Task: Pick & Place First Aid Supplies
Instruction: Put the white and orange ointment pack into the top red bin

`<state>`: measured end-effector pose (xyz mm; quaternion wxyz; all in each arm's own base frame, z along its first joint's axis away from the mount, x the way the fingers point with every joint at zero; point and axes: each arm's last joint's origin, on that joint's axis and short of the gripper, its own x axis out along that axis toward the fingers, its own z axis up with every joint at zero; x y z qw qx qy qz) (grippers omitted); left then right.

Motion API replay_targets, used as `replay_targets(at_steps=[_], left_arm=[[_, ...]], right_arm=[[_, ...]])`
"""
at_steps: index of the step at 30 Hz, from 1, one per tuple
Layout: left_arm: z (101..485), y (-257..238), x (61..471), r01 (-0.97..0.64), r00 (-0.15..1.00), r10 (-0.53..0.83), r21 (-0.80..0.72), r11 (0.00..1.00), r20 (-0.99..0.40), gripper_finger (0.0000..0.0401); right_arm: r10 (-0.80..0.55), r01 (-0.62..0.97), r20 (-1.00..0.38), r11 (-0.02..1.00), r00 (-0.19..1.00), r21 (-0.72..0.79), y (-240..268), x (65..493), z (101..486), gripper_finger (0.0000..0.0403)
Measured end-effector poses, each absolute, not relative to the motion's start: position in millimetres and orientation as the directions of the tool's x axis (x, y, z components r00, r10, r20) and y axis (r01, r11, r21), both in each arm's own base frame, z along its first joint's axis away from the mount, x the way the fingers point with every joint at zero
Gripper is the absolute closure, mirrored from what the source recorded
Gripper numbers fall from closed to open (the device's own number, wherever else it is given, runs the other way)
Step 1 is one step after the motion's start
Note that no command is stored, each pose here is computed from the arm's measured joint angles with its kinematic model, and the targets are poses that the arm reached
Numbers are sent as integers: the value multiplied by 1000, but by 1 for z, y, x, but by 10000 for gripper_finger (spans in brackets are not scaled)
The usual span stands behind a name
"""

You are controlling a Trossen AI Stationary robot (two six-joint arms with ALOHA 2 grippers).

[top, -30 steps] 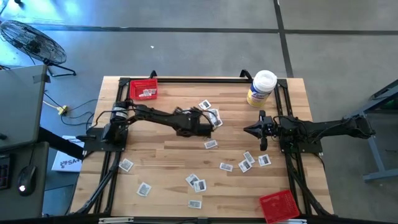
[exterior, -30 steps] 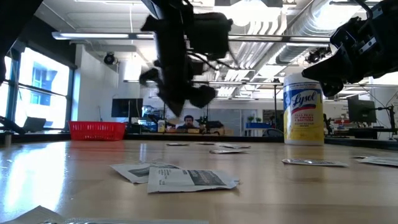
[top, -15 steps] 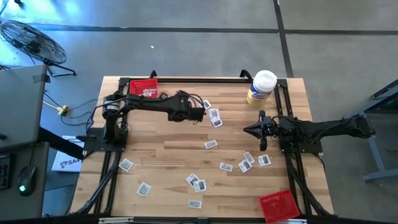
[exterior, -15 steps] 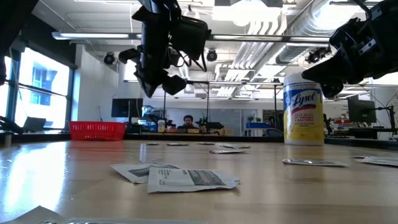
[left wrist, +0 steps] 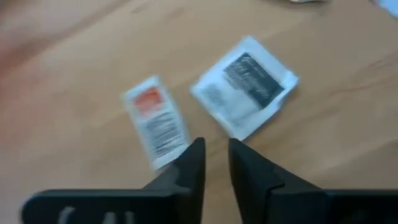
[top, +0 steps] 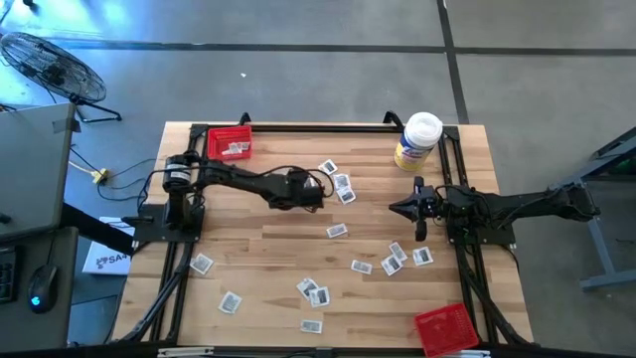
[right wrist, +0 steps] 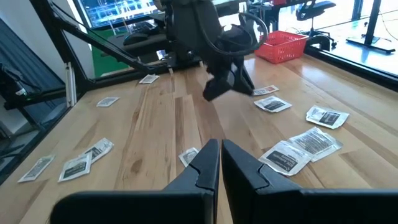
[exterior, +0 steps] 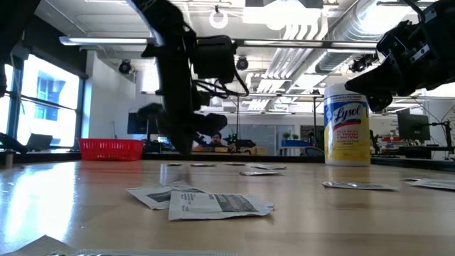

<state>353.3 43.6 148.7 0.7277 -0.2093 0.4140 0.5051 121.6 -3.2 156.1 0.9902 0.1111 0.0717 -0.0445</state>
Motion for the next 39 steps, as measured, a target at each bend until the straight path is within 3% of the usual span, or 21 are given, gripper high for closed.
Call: replay_targets(at_steps=[7, 17, 25, 29, 36, 39], left_arm=[[136, 44, 346, -915, 145, 605, 126, 382, -783, 272], [129, 47, 344, -924, 115, 643, 157, 350, -757, 268], [114, 55, 333, -948, 129, 640, 95, 303, -757, 269], [110, 55, 330, -949, 130, 644, 93, 301, -754, 291], [102, 55, 324, -964, 123, 651, 66, 258, -749, 379], [100, 55, 321, -965, 108, 662, 81, 249, -741, 396]], right_arm=[[-72, 104, -152, 971, 986, 214, -3, 122, 156, 391], [-73, 105, -152, 971, 986, 214, -3, 122, 156, 391], [-73, 105, -152, 971, 986, 214, -3, 122, 156, 391], [-72, 104, -152, 971, 986, 214, -3, 122, 156, 391], [-72, 104, -152, 971, 986, 214, -3, 122, 156, 391], [-72, 104, -152, 971, 986, 213, -3, 122, 156, 391]])
